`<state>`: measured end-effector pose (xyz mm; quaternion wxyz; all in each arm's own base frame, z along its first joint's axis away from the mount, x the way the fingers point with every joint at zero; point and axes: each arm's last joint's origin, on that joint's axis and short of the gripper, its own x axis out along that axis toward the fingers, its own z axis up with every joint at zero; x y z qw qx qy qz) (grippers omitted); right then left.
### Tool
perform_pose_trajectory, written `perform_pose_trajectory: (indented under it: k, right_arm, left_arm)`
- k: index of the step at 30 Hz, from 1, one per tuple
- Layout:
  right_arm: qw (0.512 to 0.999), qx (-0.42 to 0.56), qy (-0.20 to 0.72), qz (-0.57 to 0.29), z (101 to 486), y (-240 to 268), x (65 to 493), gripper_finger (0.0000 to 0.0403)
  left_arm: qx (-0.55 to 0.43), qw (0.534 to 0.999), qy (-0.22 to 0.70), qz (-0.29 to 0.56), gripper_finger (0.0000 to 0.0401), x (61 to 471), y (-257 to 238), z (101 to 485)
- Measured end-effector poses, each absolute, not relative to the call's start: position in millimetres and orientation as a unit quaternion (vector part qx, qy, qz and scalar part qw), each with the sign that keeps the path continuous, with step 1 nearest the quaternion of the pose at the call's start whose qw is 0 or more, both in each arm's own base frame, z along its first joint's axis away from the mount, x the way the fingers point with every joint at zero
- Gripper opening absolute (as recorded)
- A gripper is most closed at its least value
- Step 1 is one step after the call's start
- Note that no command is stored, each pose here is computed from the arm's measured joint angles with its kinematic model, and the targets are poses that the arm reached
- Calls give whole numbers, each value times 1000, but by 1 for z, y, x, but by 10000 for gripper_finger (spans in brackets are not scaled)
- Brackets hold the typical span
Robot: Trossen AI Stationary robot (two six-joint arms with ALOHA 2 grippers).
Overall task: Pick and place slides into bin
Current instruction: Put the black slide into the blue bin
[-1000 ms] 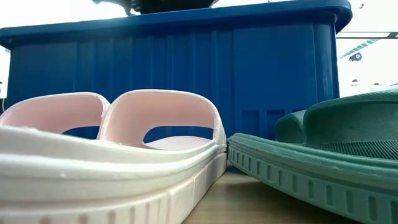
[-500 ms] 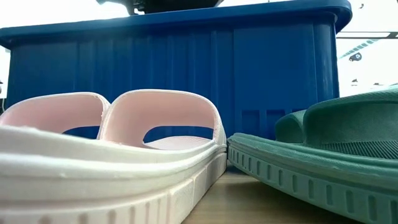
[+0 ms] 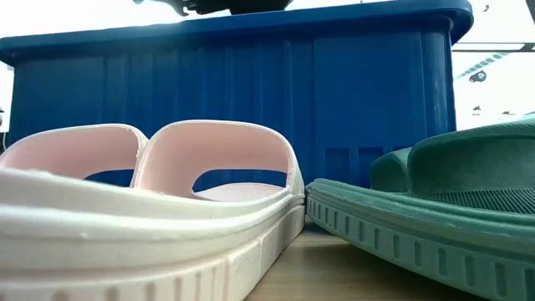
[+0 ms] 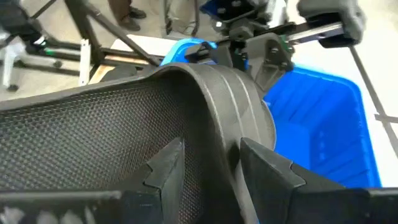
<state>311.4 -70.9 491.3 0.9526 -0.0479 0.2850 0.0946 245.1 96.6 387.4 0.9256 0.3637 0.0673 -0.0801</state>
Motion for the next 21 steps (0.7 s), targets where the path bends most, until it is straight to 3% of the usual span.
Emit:
perform_pose_trajectory:
  k: [9,12,17,21]
  right_arm:
    - [961,-70,250,94,495,-73,320,137]
    - [961,-77,249,96,493,-74,323,108]
    - [958,-85,256,101,489,-74,328,22]
    - [954,-126,258,88,489,-70,329,13]
  left_arm:
    - [362,926,69,-80,27,245,96,386]
    - [363,926,66,-79,27,246,96,387]
    - [360,927,71,-80,27,245,96,386]
    - [361,927,71,-79,27,245,96,386]
